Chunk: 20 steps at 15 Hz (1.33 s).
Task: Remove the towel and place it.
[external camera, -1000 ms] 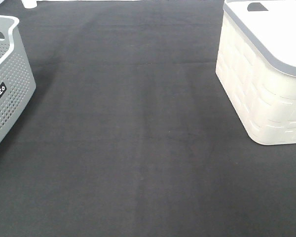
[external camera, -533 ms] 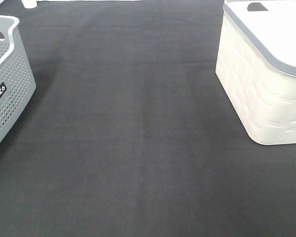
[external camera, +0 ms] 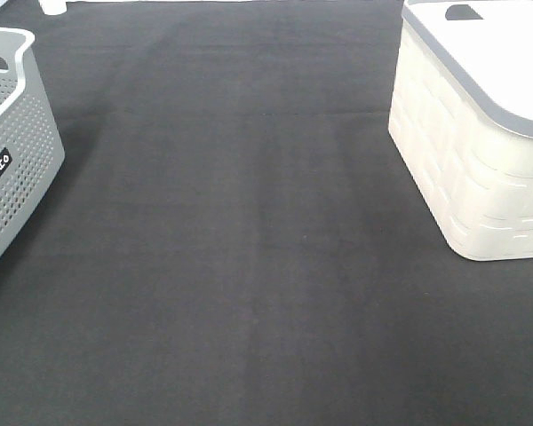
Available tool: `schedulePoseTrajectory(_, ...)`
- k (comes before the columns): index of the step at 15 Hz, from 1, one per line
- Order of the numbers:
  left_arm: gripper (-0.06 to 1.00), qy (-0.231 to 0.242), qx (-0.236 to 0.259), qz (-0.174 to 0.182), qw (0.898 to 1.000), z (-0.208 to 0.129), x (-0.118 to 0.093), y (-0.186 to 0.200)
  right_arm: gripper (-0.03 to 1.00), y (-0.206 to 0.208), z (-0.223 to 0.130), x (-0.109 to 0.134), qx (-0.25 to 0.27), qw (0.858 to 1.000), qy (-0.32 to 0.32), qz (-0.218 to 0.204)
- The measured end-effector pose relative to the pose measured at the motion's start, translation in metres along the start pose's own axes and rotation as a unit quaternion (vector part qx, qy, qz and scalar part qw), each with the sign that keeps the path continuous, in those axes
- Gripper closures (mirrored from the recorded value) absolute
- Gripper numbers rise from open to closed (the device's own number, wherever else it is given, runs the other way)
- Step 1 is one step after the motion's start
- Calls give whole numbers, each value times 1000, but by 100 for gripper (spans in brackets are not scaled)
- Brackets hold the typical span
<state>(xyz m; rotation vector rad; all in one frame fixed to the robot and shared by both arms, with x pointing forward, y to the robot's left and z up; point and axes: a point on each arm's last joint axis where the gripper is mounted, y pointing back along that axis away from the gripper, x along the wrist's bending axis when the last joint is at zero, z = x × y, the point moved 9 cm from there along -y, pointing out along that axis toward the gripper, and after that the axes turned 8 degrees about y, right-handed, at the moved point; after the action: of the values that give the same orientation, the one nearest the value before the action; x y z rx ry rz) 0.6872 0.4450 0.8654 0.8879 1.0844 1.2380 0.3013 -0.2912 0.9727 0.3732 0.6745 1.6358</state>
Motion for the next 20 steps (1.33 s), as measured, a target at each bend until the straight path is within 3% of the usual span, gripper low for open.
schedulePoseTrajectory(2, 93, -17, -2, 4, 1000, 1, 1, 4, 29, 0, 0, 0, 0, 1000, 0, 0)
schedulePoseTrajectory(8, 94, -46, 18, -12, 999, -8, -17, 49, 29, 0, 0, 0, 0, 1000, 0, 0)
schedulePoseTrajectory(13, 94, -85, -91, 18, 992, 10, -45, 158, 29, 0, 0, 0, 0, 1000, 0, 0)
schedulePoseTrajectory(16, 94, -99, -161, 24, 982, 9, -70, 218, 29, 0, 0, 0, 0, 1000, 0, 0)
schedulePoseTrajectory(20, 94, -113, -246, 2, 963, 1, -108, 281, 29, 0, 0, 0, 0, 1000, 0, 0)
